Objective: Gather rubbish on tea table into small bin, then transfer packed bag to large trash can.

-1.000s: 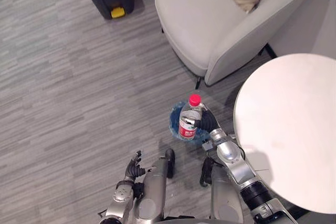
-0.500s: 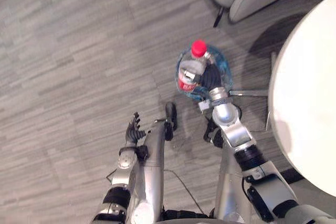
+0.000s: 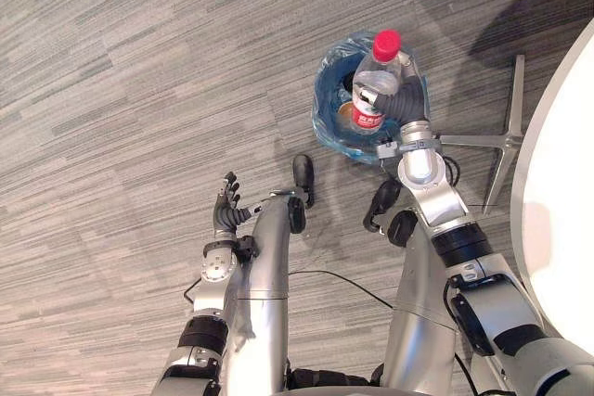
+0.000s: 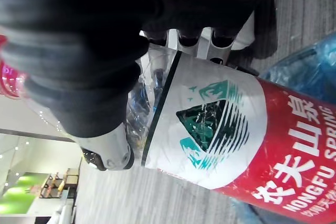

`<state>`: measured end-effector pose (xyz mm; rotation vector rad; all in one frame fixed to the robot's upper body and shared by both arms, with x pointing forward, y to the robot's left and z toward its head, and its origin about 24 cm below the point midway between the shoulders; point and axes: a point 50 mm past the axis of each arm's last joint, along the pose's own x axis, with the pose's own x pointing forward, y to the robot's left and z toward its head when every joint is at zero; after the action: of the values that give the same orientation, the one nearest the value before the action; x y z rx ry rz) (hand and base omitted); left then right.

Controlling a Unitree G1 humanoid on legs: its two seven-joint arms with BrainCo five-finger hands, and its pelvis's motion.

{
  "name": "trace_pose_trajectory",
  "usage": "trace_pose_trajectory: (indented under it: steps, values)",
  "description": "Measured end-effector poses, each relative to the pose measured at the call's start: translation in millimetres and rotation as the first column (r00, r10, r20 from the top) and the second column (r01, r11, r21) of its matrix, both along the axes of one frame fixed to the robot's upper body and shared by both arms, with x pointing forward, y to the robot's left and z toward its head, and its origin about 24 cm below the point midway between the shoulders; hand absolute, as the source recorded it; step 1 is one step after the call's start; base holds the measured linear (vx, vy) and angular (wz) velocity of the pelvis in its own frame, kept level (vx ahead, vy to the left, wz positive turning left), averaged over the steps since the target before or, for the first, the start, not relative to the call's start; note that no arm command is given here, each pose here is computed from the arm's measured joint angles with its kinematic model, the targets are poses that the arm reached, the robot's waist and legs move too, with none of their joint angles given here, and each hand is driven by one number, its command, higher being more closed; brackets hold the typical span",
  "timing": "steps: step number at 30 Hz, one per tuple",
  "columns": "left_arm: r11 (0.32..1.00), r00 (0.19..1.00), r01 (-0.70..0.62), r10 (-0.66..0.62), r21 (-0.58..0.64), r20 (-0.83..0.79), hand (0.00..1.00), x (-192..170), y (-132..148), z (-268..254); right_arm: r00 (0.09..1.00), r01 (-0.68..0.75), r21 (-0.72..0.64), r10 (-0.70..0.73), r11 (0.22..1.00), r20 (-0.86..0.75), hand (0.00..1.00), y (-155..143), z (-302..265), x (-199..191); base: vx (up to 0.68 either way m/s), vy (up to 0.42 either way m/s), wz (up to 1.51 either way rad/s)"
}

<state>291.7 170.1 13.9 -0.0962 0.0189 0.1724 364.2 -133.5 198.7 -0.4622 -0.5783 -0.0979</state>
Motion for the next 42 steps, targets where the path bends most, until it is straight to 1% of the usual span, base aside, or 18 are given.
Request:
trace_pose_trajectory:
  steps: [2, 13, 18, 24, 27, 30, 35, 37, 42]
  values:
    - [1.000, 1.000, 0.000, 0.000, 0.002, 0.010, 0.00, 1.2, 0.3, 2.0, 1.000, 0.019, 0.001, -0.019, 1.000, -0.013, 0.00, -3.9, -1.8, 2.3, -0.03, -0.018, 0.04]
    - [1.000, 1.000, -0.005, 0.005, -0.010, 0.011, 0.00, 1.3, 1.3, 2.1, 1.000, 0.020, 0.004, -0.020, 1.000, -0.017, 0.00, -4.4, -2.8, 2.4, -0.03, -0.006, 0.00]
    - [1.000, 1.000, -0.010, 0.010, 0.007, -0.001, 0.00, 0.7, 6.5, 0.2, 0.999, 0.015, -0.014, -0.016, 1.000, -0.048, 0.00, 1.6, -17.3, -0.4, -0.05, -0.017, 0.01]
    - [1.000, 1.000, -0.008, 0.008, 0.007, -0.029, 0.00, -1.0, 5.9, -5.4, 0.996, 0.002, -0.110, -0.012, 0.994, -0.091, 0.00, 7.7, -40.9, -8.4, -0.02, -0.015, -0.02]
    - [1.000, 0.999, -0.007, 0.008, 0.007, -0.034, 0.00, -1.4, 5.7, -6.6, 0.994, -0.013, -0.193, -0.009, 0.981, -0.113, 0.00, 11.2, -52.7, -12.1, -0.02, -0.034, 0.03]
    - [1.000, 0.999, -0.006, 0.007, 0.009, -0.035, 0.00, -1.5, 5.6, -6.8, 0.994, -0.018, -0.284, -0.013, 0.959, -0.105, 0.00, 15.4, -55.6, -13.3, -0.01, -0.012, 0.00]
    - [1.000, 0.999, -0.007, 0.007, 0.011, -0.036, 0.00, -1.5, 5.7, -6.9, 0.996, 0.007, -0.395, -0.041, 0.919, -0.079, 0.00, 16.2, -57.2, -13.0, -0.03, -0.032, 0.05]
    - [1.000, 0.999, -0.008, 0.008, 0.011, -0.037, 0.00, -1.5, 5.8, -7.1, 0.994, 0.009, -0.466, -0.058, 0.885, -0.091, 0.00, 15.7, -63.4, -10.2, -0.02, -0.014, 0.01]
    - [1.000, 1.000, -0.010, 0.010, 0.015, -0.028, 0.00, -1.1, 6.7, -5.7, 0.979, 0.028, -0.540, -0.132, 0.841, -0.155, 0.00, 7.5, -79.5, -2.5, -0.02, -0.016, 0.01]
